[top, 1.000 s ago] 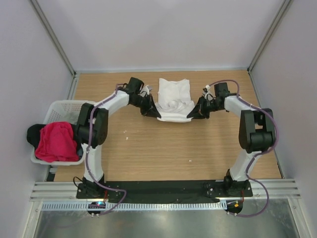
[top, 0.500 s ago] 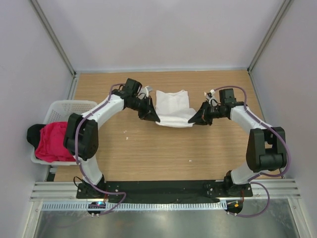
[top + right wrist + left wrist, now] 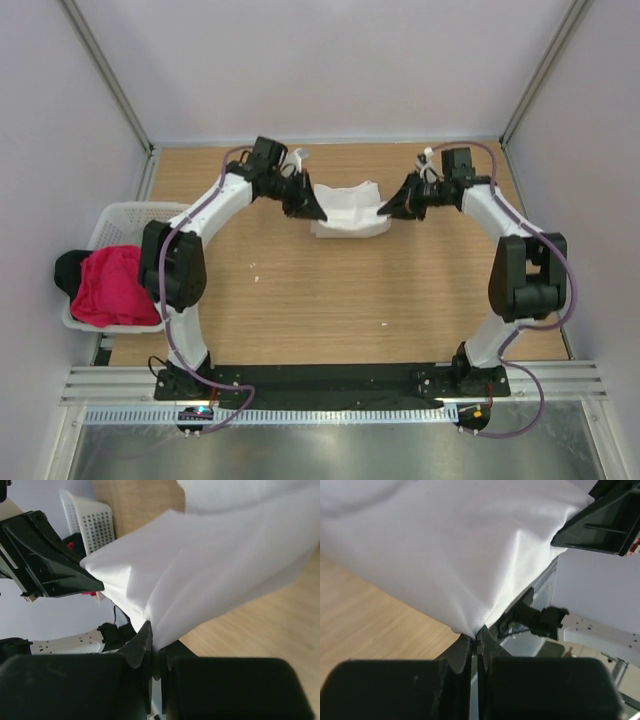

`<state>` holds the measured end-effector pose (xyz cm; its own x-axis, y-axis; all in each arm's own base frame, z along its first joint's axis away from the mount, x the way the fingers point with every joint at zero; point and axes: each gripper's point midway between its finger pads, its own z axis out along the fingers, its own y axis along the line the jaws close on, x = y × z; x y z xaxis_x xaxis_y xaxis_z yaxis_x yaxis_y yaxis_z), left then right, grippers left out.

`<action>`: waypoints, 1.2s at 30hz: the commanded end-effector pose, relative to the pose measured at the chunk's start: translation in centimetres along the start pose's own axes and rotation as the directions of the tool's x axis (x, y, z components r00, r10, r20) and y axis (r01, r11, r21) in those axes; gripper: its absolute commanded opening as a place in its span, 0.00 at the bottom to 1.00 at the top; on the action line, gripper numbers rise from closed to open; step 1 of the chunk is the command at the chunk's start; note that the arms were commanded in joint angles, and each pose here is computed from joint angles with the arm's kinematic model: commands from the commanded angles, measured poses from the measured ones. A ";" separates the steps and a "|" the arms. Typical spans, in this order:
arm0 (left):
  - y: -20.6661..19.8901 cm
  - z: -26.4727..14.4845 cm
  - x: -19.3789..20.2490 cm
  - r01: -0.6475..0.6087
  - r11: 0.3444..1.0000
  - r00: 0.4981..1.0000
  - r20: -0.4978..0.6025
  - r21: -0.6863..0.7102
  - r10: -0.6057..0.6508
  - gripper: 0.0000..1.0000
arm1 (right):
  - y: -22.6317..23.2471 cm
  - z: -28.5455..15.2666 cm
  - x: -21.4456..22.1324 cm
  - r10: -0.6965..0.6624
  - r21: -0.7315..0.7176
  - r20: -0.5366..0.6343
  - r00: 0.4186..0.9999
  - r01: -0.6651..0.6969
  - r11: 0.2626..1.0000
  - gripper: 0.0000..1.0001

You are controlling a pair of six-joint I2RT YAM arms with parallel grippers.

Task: Fold and stack the t-shirts
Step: Fold the tshirt

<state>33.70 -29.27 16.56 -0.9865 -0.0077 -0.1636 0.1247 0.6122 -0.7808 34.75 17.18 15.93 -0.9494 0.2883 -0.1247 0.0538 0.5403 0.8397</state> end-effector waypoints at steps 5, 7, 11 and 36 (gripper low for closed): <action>1.5 1.6 -13.6 -0.242 0.963 0.936 0.234 -0.117 0.263 0.46 | 1.4 4.0 -13.1 -0.245 -0.004 0.160 0.956 0.248 0.969 0.43; 2.4 1.2 -17.2 -0.265 0.933 0.887 0.319 -0.244 0.335 0.55 | 0.6 5.3 -15.4 -0.284 0.009 0.172 0.943 0.287 0.958 0.56; 3.0 -0.9 -20.3 -0.324 0.814 0.789 0.337 -0.482 0.514 0.67 | 2.6 3.4 -17.8 -0.418 0.073 0.224 0.881 0.412 0.908 0.71; 3.8 -1.2 -15.4 -0.202 0.964 0.965 0.203 0.175 0.165 0.59 | -6.7 3.4 -15.6 -0.498 0.314 0.037 0.867 0.463 0.829 0.72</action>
<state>50.62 -20.96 13.70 -0.9056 -0.1407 -0.4000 0.2080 0.6747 -0.7081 48.45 12.16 9.61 -0.8684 0.0138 -0.4957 -0.2708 0.8242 0.4974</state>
